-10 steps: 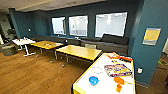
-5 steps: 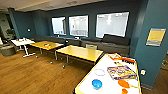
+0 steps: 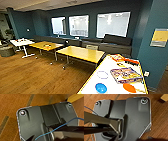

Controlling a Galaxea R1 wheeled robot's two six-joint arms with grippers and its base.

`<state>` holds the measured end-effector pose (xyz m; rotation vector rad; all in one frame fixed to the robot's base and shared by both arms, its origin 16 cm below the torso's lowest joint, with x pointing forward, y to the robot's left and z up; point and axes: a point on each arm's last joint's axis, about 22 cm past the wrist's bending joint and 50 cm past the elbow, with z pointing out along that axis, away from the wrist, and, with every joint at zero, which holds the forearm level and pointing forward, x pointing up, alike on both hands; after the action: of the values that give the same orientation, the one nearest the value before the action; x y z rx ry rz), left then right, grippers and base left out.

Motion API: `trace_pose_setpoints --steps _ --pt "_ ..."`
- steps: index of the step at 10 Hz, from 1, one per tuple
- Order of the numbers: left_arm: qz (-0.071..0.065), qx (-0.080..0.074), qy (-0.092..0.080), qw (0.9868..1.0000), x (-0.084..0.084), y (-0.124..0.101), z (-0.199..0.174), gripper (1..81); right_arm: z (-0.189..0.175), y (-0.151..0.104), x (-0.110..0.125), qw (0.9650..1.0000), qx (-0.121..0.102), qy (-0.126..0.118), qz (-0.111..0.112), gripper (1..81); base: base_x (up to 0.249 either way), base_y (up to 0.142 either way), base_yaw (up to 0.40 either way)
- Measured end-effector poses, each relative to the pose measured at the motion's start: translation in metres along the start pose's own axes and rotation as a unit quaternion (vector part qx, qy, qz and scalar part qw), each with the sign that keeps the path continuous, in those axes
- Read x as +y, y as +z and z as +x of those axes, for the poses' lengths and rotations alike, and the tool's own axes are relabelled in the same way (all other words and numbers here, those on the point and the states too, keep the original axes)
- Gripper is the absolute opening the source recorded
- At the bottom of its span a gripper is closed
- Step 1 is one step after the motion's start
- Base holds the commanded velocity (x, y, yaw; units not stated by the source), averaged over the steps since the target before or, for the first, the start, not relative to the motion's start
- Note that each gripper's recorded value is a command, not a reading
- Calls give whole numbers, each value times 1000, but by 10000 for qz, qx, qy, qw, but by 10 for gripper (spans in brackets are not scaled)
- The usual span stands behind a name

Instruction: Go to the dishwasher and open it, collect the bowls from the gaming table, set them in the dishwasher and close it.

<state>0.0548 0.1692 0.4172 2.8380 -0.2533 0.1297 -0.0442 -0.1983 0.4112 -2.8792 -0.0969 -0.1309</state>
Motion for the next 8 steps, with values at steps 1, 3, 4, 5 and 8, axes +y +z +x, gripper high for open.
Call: trace_pose_setpoints --steps 1,3,4,5,8 --pt "-9 2 -2 10000 1 0 0 811 -1 0 0 10000 -2 -1 0 811 147 78 0" --pt "-6 8 -1 10000 1 0 1 811 0 0 -1 10000 -7 1 4 811 141 72 0" --pt "19 2 -1 10000 -3 0 1 811 1 1 -2 10000 2 0 14 811 134 61 0" --pt "20 -3 -5 10000 -3 0 0 811 3 0 -1 10000 18 -2 8 811 94 0 0" --pt "15 55 -1 10000 -3 0 7 811 7 1 -1 10000 37 -6 7 811 0 0 0"
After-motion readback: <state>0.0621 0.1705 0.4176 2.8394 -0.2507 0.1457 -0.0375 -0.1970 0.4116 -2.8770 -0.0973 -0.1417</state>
